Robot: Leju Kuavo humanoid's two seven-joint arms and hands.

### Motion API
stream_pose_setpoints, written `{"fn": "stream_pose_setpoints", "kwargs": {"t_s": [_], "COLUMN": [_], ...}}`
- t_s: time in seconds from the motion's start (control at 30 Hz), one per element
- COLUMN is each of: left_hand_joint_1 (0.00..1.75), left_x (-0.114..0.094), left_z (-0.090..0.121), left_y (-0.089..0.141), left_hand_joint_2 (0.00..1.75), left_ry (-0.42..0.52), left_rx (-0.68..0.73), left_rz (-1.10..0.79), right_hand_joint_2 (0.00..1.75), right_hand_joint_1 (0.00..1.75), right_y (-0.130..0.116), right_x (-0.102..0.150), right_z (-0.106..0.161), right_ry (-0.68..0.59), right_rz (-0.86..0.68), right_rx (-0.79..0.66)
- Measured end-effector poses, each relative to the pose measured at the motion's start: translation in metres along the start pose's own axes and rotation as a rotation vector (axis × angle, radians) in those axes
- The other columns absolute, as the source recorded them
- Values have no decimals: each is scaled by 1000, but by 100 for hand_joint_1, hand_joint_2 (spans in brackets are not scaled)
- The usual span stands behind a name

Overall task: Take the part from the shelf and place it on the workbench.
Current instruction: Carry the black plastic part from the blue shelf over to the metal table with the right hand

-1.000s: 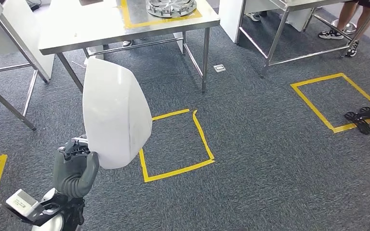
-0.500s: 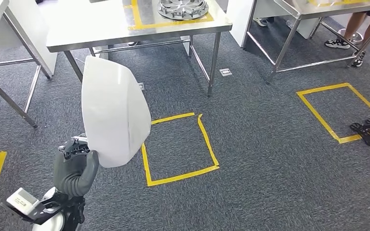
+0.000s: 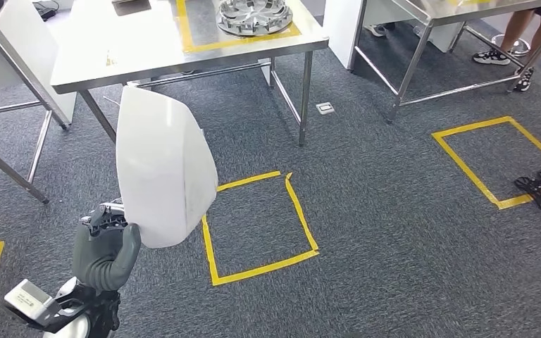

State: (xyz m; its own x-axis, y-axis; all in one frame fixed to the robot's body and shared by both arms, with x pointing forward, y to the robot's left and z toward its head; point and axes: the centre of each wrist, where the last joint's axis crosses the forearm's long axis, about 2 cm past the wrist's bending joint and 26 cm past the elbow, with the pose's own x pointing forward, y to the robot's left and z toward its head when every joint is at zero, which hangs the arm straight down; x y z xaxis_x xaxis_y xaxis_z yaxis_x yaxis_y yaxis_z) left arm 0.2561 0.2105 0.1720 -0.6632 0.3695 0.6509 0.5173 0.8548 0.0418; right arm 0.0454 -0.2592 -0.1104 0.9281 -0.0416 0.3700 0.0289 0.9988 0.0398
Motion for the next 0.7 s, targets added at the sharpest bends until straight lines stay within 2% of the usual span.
{"fn": "stream_pose_setpoints", "kwargs": {"t_s": [0.7], "left_hand_joint_1": [175], "left_x": [0], "left_z": [-3], "left_y": [-1], "left_hand_joint_2": [175], "left_ry": [-16], "left_rx": [1], "left_rz": [8], "right_hand_joint_2": [0], "right_hand_joint_1": [0], "right_y": [-1], "right_x": [0], "right_z": [0], "right_ry": [-12], "right_rz": [-29], "right_rx": [-12]}}
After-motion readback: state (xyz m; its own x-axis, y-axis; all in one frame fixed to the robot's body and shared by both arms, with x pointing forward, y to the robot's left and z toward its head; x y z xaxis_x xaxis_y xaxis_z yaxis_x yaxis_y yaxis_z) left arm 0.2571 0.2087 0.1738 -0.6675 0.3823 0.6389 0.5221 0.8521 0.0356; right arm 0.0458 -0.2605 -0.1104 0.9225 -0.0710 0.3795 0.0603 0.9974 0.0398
